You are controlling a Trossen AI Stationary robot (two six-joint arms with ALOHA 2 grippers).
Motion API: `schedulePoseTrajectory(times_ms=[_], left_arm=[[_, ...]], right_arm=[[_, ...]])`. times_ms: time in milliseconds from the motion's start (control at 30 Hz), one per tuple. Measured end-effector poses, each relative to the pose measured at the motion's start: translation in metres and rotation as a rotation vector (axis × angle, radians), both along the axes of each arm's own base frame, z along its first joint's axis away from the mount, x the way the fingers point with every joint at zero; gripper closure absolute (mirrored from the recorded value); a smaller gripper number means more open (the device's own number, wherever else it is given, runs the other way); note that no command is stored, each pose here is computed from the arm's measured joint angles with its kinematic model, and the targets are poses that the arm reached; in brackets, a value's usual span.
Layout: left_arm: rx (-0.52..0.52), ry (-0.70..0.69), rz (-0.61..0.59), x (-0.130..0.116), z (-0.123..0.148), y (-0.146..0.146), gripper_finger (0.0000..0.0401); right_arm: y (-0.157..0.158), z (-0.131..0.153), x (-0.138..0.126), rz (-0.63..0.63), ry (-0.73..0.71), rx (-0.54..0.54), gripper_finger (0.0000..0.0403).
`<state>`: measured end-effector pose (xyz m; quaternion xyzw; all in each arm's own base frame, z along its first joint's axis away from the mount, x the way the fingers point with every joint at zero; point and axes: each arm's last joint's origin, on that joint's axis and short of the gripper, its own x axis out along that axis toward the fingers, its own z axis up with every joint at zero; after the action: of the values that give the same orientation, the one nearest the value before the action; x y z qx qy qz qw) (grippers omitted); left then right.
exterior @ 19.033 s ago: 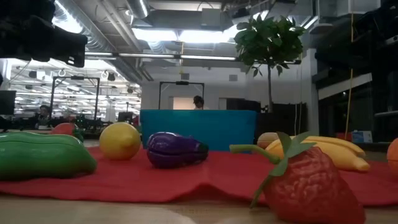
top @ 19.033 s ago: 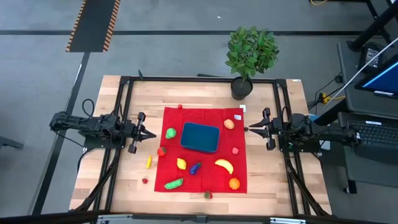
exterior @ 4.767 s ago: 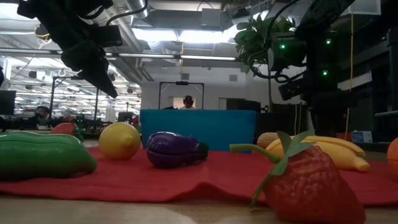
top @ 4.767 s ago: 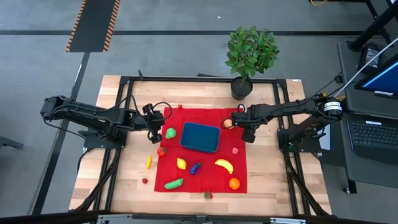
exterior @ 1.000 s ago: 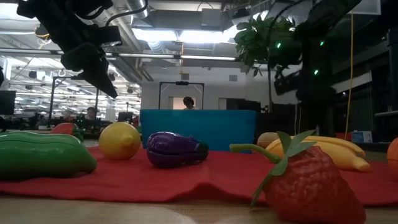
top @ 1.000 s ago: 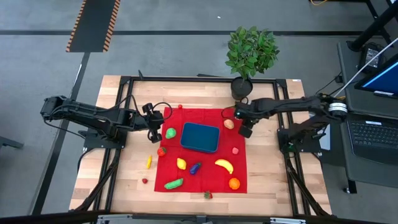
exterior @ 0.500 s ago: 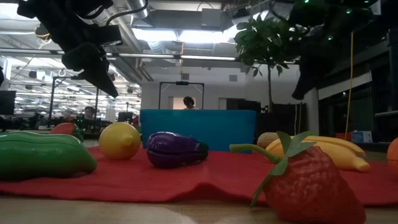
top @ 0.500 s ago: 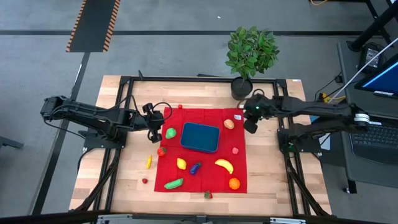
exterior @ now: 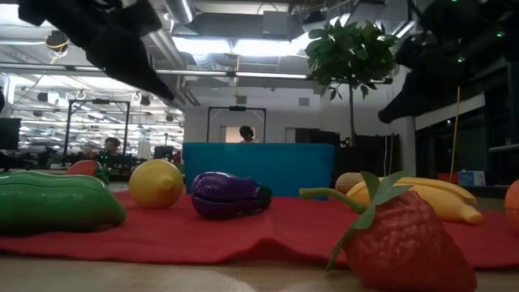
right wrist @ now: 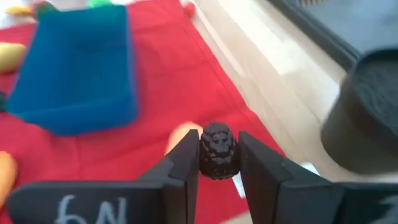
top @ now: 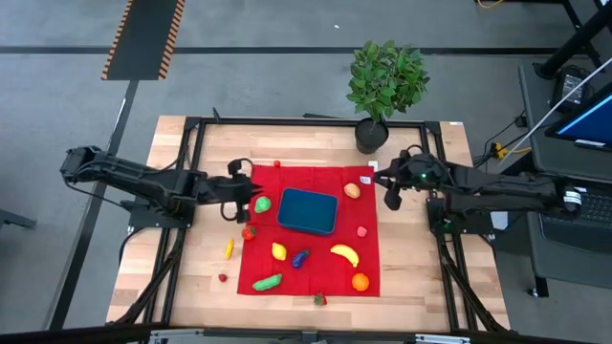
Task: Pick and placing Produce into tupperware
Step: Put the blackberry into the blue bin
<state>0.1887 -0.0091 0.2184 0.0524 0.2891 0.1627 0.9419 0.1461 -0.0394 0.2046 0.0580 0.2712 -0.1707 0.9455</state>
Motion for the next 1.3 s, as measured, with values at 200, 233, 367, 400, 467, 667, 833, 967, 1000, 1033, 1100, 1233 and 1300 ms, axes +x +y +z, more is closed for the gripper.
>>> schedulePoseTrajectory(times_ms=[200,233,367,400,467,667,833,967,1000,1033,1100,1233,1300], left_arm=[[-0.017,-0.155,-0.05,-0.02,-0.014,-0.003,0.0383],[-0.022,-0.178,-0.059,-0.023,-0.016,-0.004,0.0386],[-0.033,-0.254,-0.078,-0.037,-0.019,-0.004,0.0397],[-0.033,-0.274,-0.083,-0.041,-0.018,-0.004,0.0399],[-0.025,-0.299,-0.099,-0.047,-0.019,-0.005,0.04],[-0.03,-0.366,-0.126,-0.061,-0.023,-0.005,0.0387],[-0.043,-0.411,-0.149,-0.067,-0.023,-0.006,0.0376],[-0.062,-0.427,-0.186,-0.069,-0.022,-0.008,0.037],[-0.062,-0.427,-0.186,-0.069,-0.022,-0.008,0.0369],[-0.062,-0.428,-0.185,-0.069,-0.022,-0.007,0.0368],[-0.06,-0.428,-0.181,-0.069,-0.022,-0.007,0.0366],[-0.061,-0.428,-0.18,-0.069,-0.022,-0.007,0.0369],[-0.06,-0.428,-0.18,-0.069,-0.022,-0.007,0.0374]], right_arm=[[0.007,0.002,-0.009,0.074,-0.085,-0.029,0.0309],[0.008,0.002,-0.01,0.077,-0.099,-0.033,0.0309],[0.012,0.002,-0.012,0.124,-0.203,-0.048,0.0309],[0.013,0.001,-0.012,0.136,-0.23,-0.053,0.0309],[0.014,-0.001,-0.013,0.166,-0.269,-0.071,0.0309],[0.015,-0.005,-0.012,0.178,-0.299,-0.079,0.0309],[0.017,-0.002,-0.011,0.247,-0.342,-0.062,0.0309],[0.018,0.001,-0.01,0.29,-0.377,-0.057,0.0309],[0.018,0.002,-0.01,0.292,-0.383,-0.057,0.0309],[0.018,0.002,-0.01,0.293,-0.388,-0.057,0.0309],[0.018,0.003,-0.01,0.307,-0.4,-0.057,0.0309],[0.018,0.005,-0.008,0.308,-0.428,-0.039,0.0309],[0.018,0.005,-0.006,0.297,-0.431,-0.008,0.0309]])
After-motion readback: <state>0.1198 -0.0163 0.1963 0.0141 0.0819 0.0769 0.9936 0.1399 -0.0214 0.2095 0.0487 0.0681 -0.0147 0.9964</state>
